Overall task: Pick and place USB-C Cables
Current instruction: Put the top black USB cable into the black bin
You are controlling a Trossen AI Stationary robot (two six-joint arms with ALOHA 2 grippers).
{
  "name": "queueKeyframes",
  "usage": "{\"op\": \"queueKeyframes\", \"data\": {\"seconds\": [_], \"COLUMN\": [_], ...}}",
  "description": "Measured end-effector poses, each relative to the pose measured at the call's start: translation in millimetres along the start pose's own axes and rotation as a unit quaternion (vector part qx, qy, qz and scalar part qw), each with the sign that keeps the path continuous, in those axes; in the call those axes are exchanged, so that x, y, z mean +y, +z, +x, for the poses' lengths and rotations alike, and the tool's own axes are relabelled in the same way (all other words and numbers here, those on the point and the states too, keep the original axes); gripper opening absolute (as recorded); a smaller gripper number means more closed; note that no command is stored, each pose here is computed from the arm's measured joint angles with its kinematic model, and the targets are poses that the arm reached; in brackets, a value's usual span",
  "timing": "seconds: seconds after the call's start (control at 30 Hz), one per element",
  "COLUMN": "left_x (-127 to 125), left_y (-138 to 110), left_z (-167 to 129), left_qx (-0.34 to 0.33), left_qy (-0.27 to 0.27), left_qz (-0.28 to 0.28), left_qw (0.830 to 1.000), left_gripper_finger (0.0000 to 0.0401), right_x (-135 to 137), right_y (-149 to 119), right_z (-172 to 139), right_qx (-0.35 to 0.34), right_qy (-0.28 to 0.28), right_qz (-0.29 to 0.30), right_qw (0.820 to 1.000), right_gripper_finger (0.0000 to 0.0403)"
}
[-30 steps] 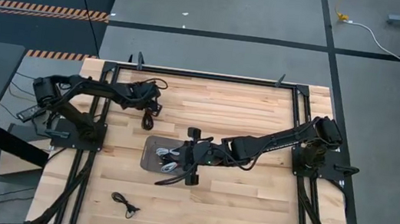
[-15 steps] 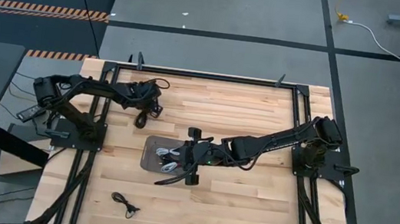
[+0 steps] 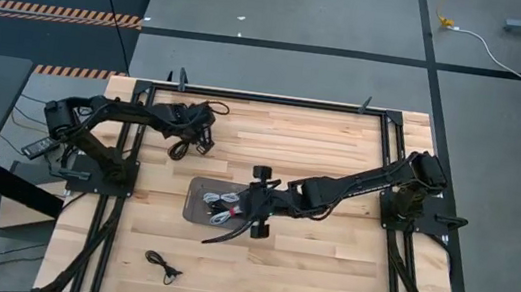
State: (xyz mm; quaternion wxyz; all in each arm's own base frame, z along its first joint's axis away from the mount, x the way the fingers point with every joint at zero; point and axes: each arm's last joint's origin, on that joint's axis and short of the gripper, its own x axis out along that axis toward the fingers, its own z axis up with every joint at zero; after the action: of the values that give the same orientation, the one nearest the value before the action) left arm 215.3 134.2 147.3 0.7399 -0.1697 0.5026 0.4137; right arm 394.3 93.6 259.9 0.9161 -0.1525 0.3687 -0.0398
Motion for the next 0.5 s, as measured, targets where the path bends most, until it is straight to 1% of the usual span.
{"op": "queueKeyframes", "data": {"seconds": [0.1,0.17,0.23,0.33,0.37,0.4,0.5], "left_x": [-10,-16,-21,-29,-33,-38,-57], "left_y": [6,10,16,21,22,24,27], "left_z": [-7,-13,-21,-36,-41,-46,-63], "left_qx": [-0.016,-0.027,-0.04,-0.061,-0.067,-0.077,-0.105], "left_qy": [-0.012,-0.007,0.021,0.085,0.098,0.1,0.07], "left_qz": [0.025,0.043,0.067,0.098,0.108,0.115,0.136], "left_qw": [0.999,0.999,0.997,0.99,0.987,0.985,0.983], "left_gripper_finger": [0.0048,0.0042,0.0039,0.0039,0.0039,0.004,0.0041], "right_x": [-2,-4,-6,-8,-7,-6,-5], "right_y": [-7,-12,-14,-18,-20,-23,-30], "right_z": [-4,-8,-13,-18,-18,-19,-22], "right_qx": [0.038,0.062,0.077,0.097,0.107,0.118,0.156], "right_qy": [-0.017,-0.027,-0.039,-0.047,-0.048,-0.048,-0.05], "right_qz": [0.009,0.02,0.035,0.055,0.058,0.059,0.052], "right_qw": [0.999,0.998,0.996,0.993,0.991,0.99,0.985], "right_gripper_finger": [0.0145,0.0145,0.0145,0.0145,0.0145,0.0145,0.0145]}}
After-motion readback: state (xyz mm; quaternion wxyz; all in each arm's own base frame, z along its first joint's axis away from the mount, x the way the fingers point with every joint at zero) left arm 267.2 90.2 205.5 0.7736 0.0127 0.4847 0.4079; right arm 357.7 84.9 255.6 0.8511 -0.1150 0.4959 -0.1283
